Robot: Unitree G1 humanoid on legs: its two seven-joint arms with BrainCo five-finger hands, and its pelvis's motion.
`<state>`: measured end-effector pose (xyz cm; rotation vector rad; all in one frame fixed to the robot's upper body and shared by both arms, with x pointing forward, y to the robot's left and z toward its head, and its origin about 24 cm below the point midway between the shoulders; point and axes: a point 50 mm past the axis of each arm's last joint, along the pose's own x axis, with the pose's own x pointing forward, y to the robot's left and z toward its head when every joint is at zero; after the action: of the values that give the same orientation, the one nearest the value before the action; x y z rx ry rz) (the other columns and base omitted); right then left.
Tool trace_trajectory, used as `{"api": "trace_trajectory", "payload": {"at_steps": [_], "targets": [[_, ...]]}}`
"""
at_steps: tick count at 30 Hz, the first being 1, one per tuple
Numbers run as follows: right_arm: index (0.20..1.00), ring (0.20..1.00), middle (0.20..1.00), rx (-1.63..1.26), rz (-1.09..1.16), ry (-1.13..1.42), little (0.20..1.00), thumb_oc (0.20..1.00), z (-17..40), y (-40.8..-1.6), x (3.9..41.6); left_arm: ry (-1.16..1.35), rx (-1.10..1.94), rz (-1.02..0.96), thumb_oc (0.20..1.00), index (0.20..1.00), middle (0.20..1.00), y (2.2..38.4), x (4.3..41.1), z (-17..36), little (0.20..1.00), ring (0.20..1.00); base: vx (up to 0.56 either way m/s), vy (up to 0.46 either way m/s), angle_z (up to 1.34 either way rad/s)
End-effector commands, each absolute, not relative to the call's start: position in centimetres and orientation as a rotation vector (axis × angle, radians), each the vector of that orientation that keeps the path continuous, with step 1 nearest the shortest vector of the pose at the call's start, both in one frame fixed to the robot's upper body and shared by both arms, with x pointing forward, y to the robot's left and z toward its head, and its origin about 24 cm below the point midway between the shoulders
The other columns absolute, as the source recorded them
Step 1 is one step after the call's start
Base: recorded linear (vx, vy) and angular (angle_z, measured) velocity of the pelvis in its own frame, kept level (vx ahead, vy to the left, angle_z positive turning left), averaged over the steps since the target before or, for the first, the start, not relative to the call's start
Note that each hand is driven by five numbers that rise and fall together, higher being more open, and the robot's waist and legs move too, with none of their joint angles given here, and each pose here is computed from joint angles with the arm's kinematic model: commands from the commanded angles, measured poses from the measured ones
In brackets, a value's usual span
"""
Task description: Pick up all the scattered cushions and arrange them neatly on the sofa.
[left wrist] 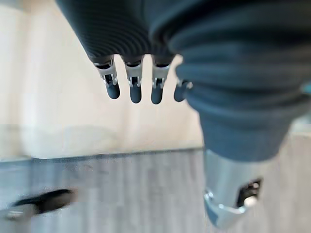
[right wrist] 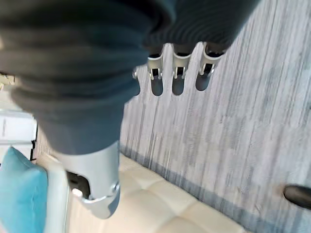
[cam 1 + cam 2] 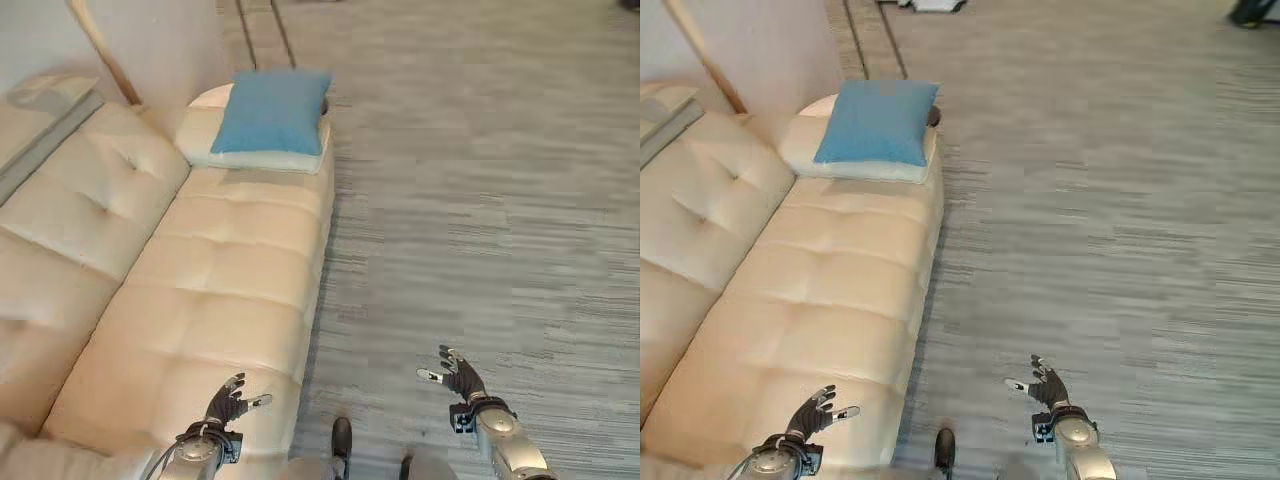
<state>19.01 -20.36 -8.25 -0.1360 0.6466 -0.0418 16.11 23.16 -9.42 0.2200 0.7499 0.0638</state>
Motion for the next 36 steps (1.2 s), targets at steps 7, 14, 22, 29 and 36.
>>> {"api": "trace_trajectory", "payload": {"at_steps": [7,14,22,29,36], "targets": [[1.000,1.000,1.000,-0.143,-0.113,0.599,1.000,1.000,-7.3,-21.9,19.5,0.628,0.208,0.032,1.000,1.000,1.000,22.3,19.2,-7.6,1.000,1.000,0.26,-0.052,-0.30],[1.000,1.000,1.000,-0.109,-0.161,0.650,1.000,1.000,-8.4,-22.3,18.0,0.643,0.072,0.076,1.000,1.000,1.000,20.4,19.1,-8.5,1.000,1.000,0.43,-0.200,-0.08],[1.000,1.000,1.000,-0.076,-0.234,0.635,1.000,1.000,-8.1,-23.9,18.0,0.602,0.005,0.147,1.000,1.000,1.000,20.2,20.2,-7.8,1.000,1.000,0.39,-0.263,0.21],[1.000,1.000,1.000,-0.060,-0.259,0.658,1.000,1.000,-8.3,-24.4,18.0,0.563,-0.006,0.136,1.000,1.000,1.000,20.2,20.4,-6.9,1.000,1.000,0.24,-0.078,0.06],[1.000,1.000,1.000,-0.174,-0.247,0.652,1.000,1.000,-7.9,-24.7,18.4,0.600,0.062,0.169,1.000,1.000,1.000,21.3,19.6,-7.5,1.000,1.000,0.48,0.090,0.04]]}}
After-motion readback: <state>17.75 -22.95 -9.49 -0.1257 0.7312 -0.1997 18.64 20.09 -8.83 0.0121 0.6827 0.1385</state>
